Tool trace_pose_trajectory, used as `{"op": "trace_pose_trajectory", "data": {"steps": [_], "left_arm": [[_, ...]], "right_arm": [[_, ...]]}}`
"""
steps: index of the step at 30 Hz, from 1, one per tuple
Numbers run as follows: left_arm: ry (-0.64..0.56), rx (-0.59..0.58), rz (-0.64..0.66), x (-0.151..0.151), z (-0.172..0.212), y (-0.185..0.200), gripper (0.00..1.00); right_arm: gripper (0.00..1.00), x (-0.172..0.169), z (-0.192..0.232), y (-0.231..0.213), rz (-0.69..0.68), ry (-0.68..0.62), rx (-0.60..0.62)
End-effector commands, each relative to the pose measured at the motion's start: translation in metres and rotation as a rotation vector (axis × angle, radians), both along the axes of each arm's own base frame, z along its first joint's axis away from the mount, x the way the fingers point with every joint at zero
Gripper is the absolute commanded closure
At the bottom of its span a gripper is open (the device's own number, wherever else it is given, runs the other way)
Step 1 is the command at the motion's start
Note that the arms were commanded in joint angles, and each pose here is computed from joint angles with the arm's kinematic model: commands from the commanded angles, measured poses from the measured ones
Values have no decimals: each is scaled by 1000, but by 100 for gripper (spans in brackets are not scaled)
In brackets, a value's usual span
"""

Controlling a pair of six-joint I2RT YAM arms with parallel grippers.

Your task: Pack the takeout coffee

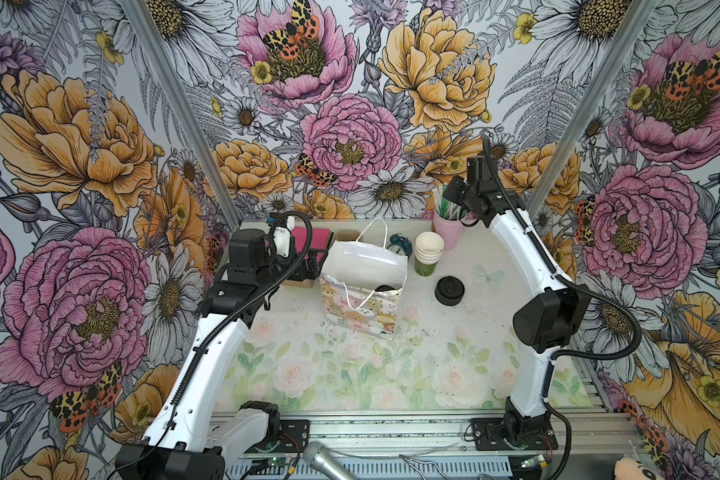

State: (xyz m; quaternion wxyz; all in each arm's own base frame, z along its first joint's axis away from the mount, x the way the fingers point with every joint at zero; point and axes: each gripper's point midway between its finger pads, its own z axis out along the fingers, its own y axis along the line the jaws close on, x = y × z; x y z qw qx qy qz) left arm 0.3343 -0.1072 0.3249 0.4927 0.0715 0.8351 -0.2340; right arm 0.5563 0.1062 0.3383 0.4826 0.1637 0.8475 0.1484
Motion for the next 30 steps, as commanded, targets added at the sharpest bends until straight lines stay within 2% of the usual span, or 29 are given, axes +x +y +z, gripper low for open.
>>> {"op": "trace_pose_trajectory", "data": {"steps": [1, 18, 22, 30], "left_arm": [[-27, -17, 29, 0, 7, 5, 1], [-36, -20, 29, 1, 10, 5, 1], [-39, -19, 32, 0, 11, 6, 1], [-45, -20, 36, 2, 13, 6, 1]], "right_arm": [[100, -14, 36, 7, 36, -72, 15], [100, -81, 140, 19, 128, -269, 85], [100, -102, 165, 37, 213, -317, 121], [100, -157, 189, 109, 545, -349, 195]]}}
